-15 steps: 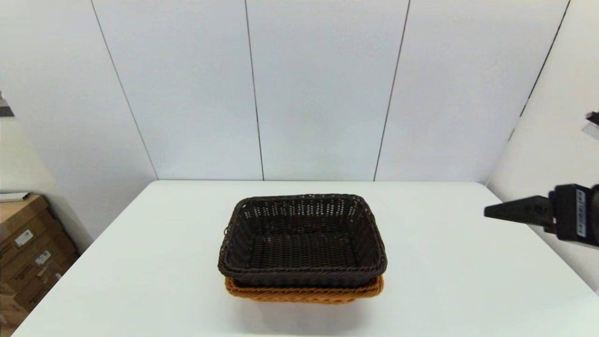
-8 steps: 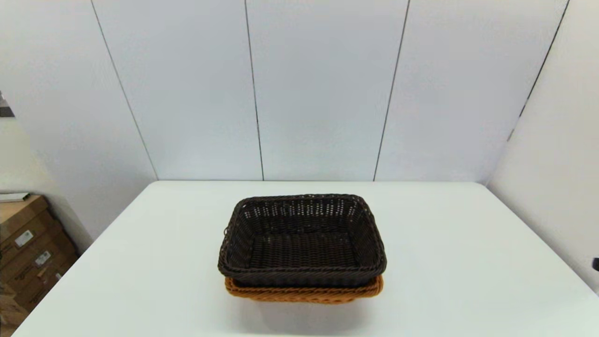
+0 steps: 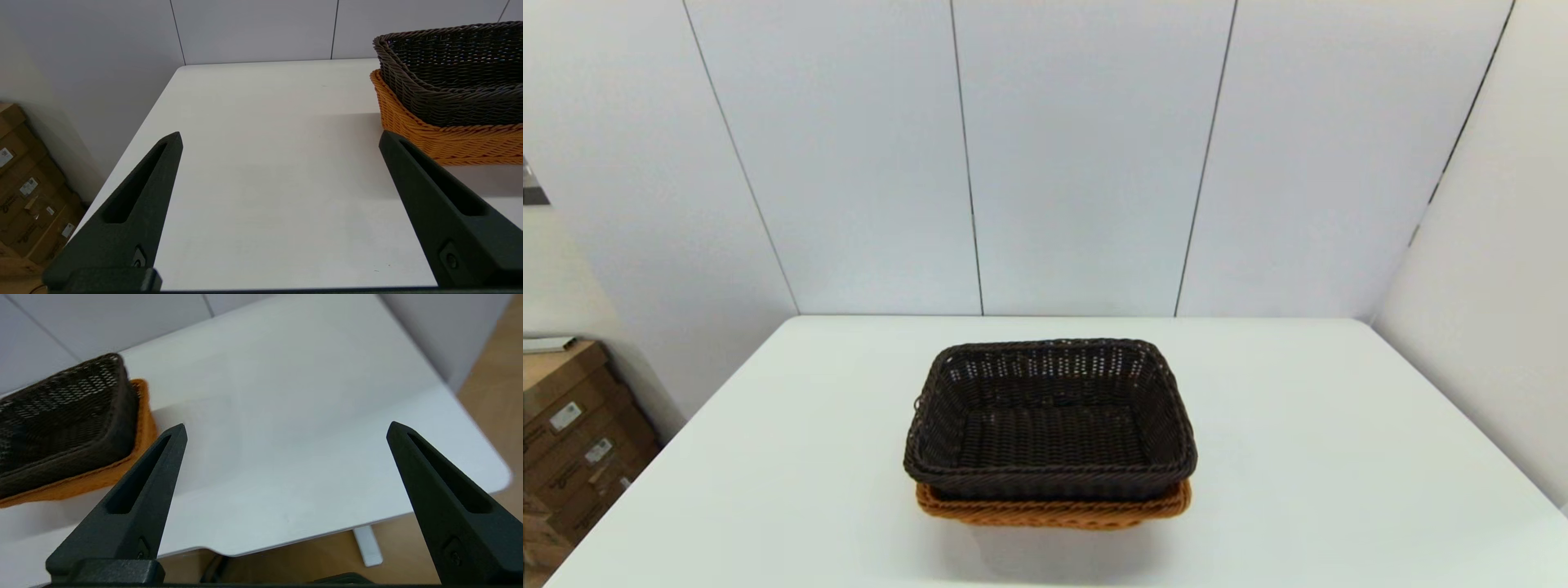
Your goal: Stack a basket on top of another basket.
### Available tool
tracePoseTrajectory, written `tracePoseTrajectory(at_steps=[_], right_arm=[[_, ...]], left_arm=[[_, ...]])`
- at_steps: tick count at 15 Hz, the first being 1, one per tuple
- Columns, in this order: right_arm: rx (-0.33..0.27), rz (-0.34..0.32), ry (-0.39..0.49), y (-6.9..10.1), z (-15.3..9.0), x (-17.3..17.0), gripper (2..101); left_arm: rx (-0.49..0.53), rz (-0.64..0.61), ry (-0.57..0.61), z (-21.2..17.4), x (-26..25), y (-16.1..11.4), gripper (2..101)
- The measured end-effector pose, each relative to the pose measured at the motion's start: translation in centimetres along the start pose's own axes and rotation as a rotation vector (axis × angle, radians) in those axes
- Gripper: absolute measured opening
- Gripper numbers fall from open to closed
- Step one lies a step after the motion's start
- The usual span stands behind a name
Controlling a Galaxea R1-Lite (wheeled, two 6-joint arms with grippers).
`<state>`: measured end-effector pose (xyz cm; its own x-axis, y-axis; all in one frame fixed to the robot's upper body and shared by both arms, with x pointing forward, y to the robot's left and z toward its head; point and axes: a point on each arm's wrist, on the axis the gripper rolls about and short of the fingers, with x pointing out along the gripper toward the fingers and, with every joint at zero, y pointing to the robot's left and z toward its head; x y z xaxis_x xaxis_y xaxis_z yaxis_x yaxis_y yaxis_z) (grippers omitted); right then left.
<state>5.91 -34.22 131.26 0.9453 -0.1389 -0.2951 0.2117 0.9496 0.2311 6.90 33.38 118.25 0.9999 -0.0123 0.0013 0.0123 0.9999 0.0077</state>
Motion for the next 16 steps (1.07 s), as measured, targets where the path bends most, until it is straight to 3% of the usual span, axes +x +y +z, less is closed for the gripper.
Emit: tracePoseTrajectory(at_steps=[4,10,12,16], right_arm=[[-0.069,-0.038,-0.082,-0.7,-2.5,-1.4,97.1],[-0.172,0.045,-0.132,-1.7,-6.0,-1.8,97.1],[-0.230,0.039,-0.143,-2.1,-7.5,-1.3,97.1],[-0.288,0.044,-0.214,-2.2,-8.6,0.3,97.1]], left_arm=[[0.000,0.000,0.000,0.0,0.0,0.0,97.8],[0.000,0.000,0.000,0.0,0.0,0.0,97.8],[0.000,0.000,0.000,0.0,0.0,0.0,97.8],[0.000,0.000,0.000,0.0,0.0,0.0,97.8]])
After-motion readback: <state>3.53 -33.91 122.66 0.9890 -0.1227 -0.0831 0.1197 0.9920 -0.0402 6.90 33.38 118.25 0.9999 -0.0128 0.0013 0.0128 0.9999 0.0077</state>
